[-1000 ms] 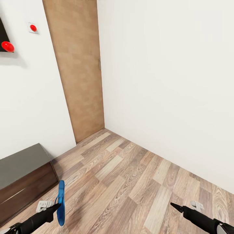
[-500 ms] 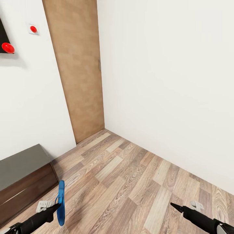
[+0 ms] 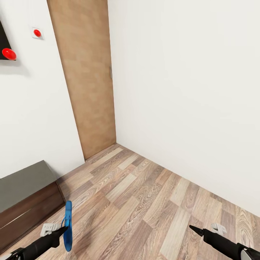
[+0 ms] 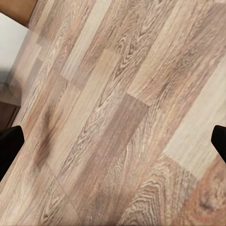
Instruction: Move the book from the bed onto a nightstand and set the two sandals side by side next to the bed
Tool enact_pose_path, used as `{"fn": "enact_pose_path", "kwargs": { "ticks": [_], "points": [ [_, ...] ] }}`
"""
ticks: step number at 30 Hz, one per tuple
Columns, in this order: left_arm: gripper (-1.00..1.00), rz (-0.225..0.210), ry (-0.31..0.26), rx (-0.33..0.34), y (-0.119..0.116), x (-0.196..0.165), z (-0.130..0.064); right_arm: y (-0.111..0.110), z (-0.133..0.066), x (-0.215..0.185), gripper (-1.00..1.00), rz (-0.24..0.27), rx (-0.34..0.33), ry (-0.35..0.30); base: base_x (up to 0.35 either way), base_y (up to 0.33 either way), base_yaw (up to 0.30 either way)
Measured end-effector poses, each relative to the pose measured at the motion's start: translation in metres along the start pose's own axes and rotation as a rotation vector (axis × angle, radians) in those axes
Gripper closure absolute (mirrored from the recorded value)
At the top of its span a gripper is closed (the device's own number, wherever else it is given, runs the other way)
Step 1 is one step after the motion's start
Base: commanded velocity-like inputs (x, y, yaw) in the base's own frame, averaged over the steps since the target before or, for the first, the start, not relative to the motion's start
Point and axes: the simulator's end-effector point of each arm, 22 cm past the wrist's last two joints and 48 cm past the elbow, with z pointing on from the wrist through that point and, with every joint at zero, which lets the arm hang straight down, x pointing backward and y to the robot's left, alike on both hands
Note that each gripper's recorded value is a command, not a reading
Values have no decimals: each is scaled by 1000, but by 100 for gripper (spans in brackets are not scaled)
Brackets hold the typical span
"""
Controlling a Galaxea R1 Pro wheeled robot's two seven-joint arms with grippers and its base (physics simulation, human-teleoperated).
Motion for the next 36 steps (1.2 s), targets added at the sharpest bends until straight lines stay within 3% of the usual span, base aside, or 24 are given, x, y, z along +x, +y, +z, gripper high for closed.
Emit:
{"fn": "enact_pose_path", "kwargs": {
  "ticks": [3,5,8,12,23,36],
  "points": [
    [100,-13,51,6,-5,21,6,-6,-1,6,-100,6,12,1,0,0,0],
    [100,36,156,-16,-11,52,18,-20,-4,24,-100,23,44,8,0,0,0],
    [100,101,258,-47,-19,84,31,-31,-7,40,-100,30,70,6,0,0,0],
    [100,81,365,-36,-35,139,34,-35,-8,50,-100,41,81,11,0,0,0],
    [100,68,365,-14,-43,167,28,-39,-10,60,-100,60,91,23,0,0,24],
    [100,65,364,-13,-44,168,29,-39,-10,61,-100,62,91,25,0,0,250]
  ]
}}
